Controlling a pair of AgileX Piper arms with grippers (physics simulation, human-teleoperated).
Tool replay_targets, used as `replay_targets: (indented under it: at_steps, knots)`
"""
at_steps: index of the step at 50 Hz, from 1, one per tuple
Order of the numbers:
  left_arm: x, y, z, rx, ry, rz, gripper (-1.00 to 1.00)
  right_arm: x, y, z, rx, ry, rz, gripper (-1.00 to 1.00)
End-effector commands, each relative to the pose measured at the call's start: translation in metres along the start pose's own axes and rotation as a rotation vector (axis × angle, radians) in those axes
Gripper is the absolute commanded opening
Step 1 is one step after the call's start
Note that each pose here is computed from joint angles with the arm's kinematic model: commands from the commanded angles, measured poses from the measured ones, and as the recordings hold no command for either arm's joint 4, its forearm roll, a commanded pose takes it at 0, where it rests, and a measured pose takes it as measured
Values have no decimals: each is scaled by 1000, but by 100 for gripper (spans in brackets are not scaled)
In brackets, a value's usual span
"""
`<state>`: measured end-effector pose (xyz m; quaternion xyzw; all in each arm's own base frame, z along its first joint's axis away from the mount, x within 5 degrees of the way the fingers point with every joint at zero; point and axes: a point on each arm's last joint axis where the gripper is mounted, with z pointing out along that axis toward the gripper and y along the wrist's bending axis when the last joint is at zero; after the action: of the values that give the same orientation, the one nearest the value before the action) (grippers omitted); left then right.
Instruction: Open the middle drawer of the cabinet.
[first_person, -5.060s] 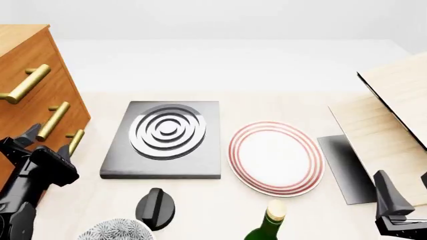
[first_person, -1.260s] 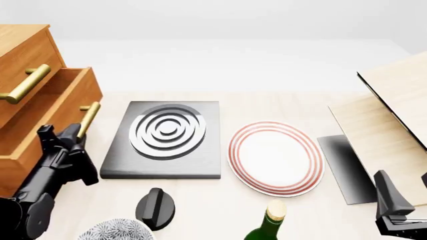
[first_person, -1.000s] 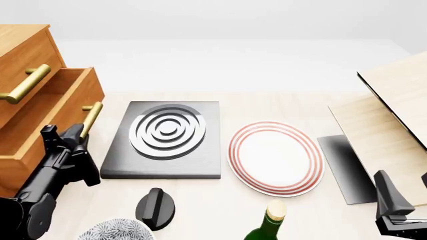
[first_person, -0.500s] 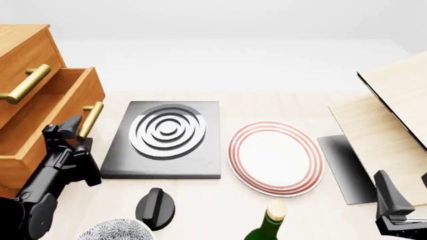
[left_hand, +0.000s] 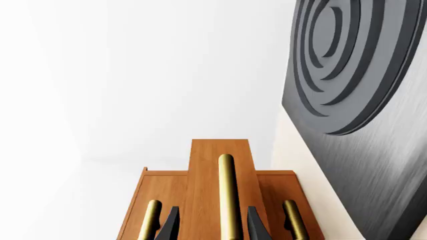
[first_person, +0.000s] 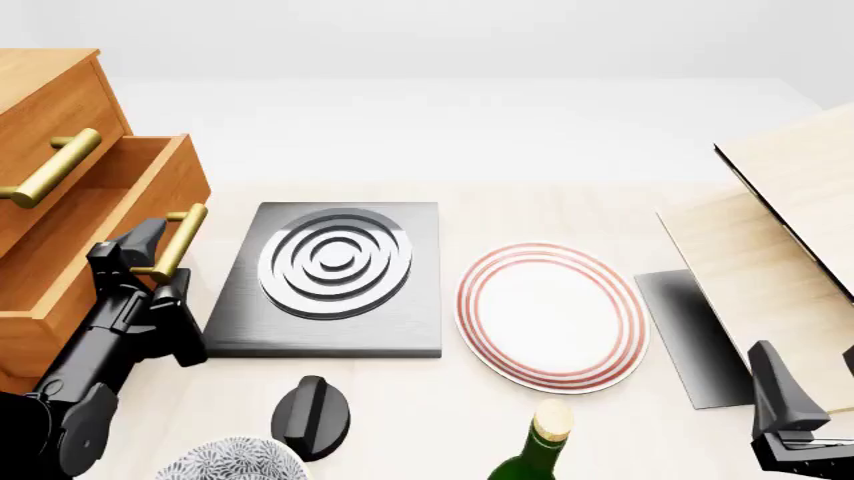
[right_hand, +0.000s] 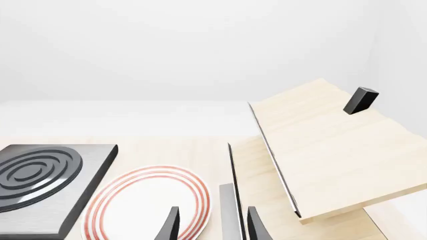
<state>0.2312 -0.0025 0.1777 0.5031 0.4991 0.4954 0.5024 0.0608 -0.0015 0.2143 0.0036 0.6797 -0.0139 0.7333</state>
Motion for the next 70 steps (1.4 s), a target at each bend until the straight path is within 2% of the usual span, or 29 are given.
replay_targets:
  at_steps: [1, 31, 70]
  knots:
    - [-6, 3, -4, -13, -25, -31, 100, 0, 0, -2, -3, -3, 4, 100]
    - [-15, 3, -13, -12, -69, -39, 100, 0, 0, -1, -3, -3, 4, 100]
    - [-26, 13, -31, -56, -130, -32, 100, 0, 0, -1, -3, -3, 4, 100]
